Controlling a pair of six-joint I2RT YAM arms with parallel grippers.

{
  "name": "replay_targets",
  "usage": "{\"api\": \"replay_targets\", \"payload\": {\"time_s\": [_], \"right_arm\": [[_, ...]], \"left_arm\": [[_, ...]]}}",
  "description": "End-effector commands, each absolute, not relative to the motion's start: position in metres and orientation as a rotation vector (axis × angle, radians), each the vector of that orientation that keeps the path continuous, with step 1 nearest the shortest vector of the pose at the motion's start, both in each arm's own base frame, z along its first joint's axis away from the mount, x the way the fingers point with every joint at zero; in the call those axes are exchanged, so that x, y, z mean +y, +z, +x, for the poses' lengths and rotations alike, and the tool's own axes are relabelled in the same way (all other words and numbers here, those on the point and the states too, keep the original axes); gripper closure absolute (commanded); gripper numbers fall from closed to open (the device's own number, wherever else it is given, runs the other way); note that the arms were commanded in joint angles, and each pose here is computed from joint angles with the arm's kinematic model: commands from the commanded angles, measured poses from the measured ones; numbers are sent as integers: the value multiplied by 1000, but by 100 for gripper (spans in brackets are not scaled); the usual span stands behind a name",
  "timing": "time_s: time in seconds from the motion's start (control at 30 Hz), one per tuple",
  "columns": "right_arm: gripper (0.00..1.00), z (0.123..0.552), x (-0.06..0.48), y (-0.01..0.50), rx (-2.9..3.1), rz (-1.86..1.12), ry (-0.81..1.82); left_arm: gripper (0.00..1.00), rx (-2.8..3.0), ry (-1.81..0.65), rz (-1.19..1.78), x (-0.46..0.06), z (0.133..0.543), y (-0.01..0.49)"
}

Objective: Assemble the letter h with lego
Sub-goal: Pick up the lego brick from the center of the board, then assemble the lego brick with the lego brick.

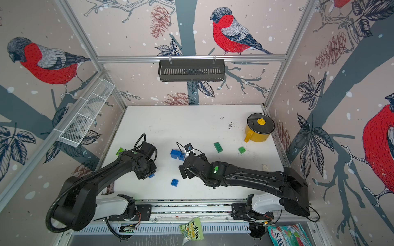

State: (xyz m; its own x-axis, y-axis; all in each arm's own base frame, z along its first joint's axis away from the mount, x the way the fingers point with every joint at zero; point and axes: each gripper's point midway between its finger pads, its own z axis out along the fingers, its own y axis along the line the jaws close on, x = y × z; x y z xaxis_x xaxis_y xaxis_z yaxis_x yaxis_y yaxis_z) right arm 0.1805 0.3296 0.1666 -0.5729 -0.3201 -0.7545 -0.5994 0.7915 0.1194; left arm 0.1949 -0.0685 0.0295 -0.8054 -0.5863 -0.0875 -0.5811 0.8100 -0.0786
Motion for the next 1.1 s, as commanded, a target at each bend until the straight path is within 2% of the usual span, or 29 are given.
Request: {"api": "replay_targets", "payload": {"time_s": [0.0, 0.2, 0.53, 0.7, 1.07], "right_arm": [[1, 184, 326, 175, 2191, -662, 456], [0, 187, 315, 179, 2181, -644, 426], [0, 194, 290, 198, 2127, -551, 473], [0, 196, 283, 198, 2126, -530, 477], [1, 196, 272, 194, 2137, -511, 474]], "left_arm": [[74, 2913, -26, -902, -64, 191, 33], [77, 2955, -31, -859, -68, 191, 36], [75, 2998, -17, -693, -78, 220, 66], [74, 3031, -73, -537, -98, 243, 82], [73, 3069, -12, -167, -142, 279, 97]]}}
